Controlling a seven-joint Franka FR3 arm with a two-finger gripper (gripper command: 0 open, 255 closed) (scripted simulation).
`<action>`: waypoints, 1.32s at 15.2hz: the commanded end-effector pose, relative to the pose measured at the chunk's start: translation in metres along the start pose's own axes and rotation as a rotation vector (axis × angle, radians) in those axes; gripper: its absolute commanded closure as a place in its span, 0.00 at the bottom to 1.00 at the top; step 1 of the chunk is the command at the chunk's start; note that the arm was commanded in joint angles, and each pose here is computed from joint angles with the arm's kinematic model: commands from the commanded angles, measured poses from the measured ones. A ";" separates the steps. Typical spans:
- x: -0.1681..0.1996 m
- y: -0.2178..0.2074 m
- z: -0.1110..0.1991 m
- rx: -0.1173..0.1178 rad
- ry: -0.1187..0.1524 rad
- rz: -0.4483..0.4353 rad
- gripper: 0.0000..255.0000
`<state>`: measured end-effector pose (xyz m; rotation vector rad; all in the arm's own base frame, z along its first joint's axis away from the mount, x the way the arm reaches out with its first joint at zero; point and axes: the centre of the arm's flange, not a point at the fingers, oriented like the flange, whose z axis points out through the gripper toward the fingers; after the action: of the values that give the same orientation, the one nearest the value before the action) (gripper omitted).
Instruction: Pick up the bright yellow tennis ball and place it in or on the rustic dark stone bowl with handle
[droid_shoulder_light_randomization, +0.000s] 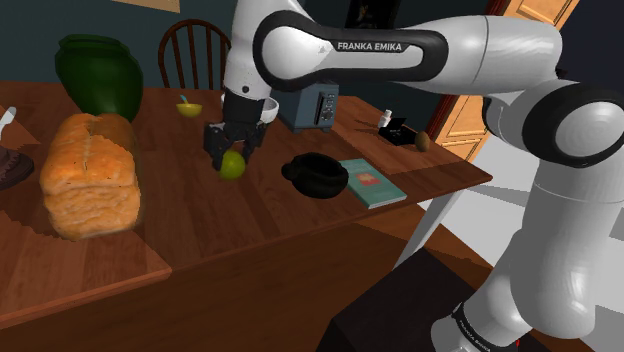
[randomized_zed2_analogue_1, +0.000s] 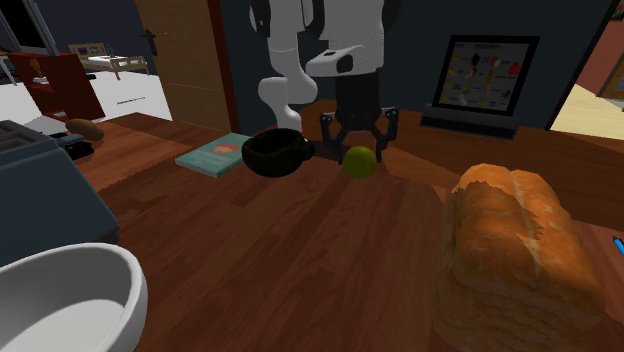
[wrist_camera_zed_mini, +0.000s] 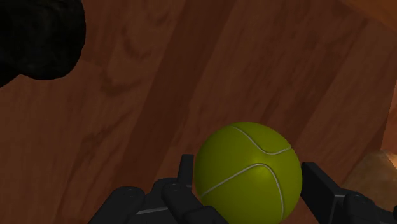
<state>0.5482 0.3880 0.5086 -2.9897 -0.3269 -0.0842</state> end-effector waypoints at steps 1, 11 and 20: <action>0.000 -0.002 -0.011 0.000 0.000 0.000 1.00; 0.004 -0.008 -0.063 0.000 0.000 0.000 1.00; 0.001 -0.002 -0.103 0.000 0.000 0.000 1.00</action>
<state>0.5445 0.3828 0.6089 -2.9900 -0.3272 -0.0836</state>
